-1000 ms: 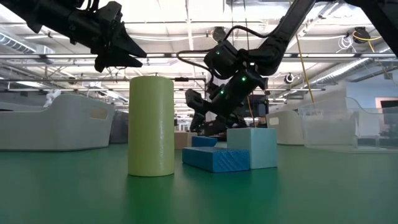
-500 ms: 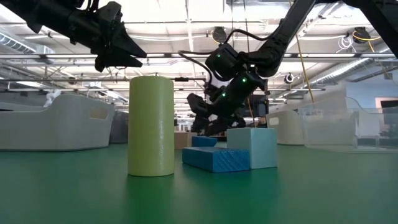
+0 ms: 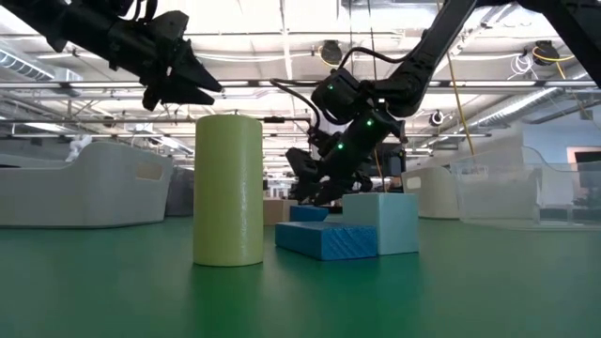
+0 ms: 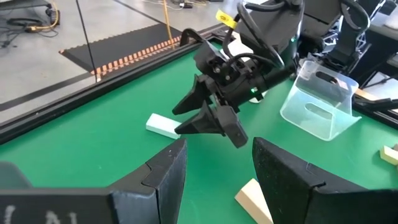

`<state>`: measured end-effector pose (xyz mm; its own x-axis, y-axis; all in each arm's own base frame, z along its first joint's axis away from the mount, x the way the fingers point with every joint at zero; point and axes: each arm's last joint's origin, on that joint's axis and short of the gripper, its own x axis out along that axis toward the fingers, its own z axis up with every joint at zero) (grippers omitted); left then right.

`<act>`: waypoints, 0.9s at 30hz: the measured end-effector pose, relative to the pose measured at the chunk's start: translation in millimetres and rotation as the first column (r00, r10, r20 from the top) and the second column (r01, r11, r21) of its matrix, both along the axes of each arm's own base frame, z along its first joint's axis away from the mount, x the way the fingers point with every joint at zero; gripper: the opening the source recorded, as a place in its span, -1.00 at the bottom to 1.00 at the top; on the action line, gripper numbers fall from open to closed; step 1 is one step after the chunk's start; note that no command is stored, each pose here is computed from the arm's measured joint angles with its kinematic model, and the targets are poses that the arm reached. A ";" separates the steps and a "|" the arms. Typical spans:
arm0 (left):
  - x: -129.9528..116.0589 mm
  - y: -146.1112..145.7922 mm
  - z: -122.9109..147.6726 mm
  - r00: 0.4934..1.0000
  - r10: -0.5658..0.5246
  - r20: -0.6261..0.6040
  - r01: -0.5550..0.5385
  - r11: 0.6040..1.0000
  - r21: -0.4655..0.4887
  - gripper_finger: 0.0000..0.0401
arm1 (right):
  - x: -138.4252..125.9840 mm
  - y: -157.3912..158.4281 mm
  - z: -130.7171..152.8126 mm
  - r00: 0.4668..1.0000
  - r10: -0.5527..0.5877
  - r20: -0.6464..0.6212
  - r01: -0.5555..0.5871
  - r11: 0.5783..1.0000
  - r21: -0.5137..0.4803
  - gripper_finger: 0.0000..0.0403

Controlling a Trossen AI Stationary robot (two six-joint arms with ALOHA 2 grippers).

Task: Sort & place blocks by color
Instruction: Put the white rectangular block into the white bin

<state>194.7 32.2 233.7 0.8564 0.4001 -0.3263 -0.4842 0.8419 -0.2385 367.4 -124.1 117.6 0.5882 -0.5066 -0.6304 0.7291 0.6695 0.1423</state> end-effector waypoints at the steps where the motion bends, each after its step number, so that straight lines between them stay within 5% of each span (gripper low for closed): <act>1: -0.1 0.6 0.0 1.000 0.003 0.000 -0.003 1.000 0.000 -0.07 | -0.2 0.1 -0.3 1.000 0.003 -0.006 -0.003 1.000 -0.002 0.15; 11: -0.4 2.7 0.0 1.000 0.014 0.000 -0.014 1.000 0.000 -0.07 | -1.4 -5.0 -0.7 0.995 0.083 -0.058 -0.086 0.995 -0.051 0.15; 21: -0.6 2.6 -0.4 1.000 0.013 -0.005 -0.013 1.000 -0.002 -0.07 | 2.1 -16.7 -37.5 0.997 0.061 -0.045 -0.061 0.998 -0.016 0.14; 27: -0.9 2.6 -1.1 1.000 0.014 -0.013 -0.014 1.000 -0.005 -0.07 | 4.5 -14.1 -42.0 0.995 0.054 -0.089 -0.064 0.992 -0.111 0.05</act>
